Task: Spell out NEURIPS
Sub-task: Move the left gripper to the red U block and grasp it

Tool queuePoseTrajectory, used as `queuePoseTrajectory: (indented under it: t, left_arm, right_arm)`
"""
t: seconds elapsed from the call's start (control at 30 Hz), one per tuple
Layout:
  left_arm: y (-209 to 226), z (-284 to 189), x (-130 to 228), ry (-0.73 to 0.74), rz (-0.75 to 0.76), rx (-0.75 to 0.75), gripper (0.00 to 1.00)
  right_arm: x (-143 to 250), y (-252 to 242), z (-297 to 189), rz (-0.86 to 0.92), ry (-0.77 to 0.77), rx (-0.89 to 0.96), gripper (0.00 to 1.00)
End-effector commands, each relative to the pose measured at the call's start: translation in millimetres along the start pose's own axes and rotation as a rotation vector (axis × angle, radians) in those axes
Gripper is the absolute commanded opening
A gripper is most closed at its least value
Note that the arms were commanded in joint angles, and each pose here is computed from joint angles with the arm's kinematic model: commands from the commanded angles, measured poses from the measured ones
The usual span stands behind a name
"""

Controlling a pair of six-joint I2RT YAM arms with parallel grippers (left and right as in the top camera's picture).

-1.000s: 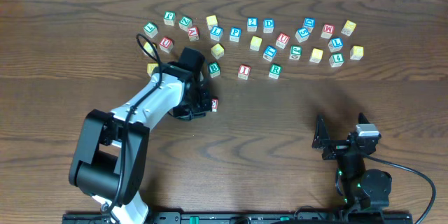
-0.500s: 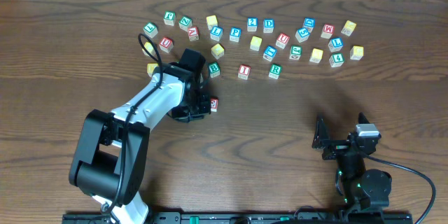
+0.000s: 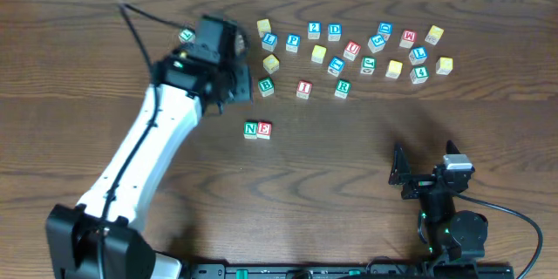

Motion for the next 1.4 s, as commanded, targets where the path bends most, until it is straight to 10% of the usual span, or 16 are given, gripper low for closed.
queuePoseTrajectory:
  t: [0.0,0.83,1.37]
  left_arm:
    - [0.2,-31.9,-42.2,-0.139,0.007,-0.001,0.43]
    - [-10.9,13.8,-127.3,-0.265,0.047,-0.057,0.66]
    - [64.0,90.2,-139.6,-0.152,0.264,-0.207,0.70]
  right_arm:
    - [1.2,1.3,0.0,-0.008,0.002,-0.008,0.99]
    - [1.2,1.3,0.0,-0.008,0.002,-0.008,0.99]
    - [1.2,1.3,0.0,-0.008,0.002,-0.008,0.99]
Point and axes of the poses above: each gripper's point midway between its finger pads, its own z axis out along the fingers, its own y axis along the line the jaws close on, x = y × z, the point moved 3 cm from there along -z, back along the fingers, and after that the axes turned 8 degrees about -z, right-handed, at the moved point
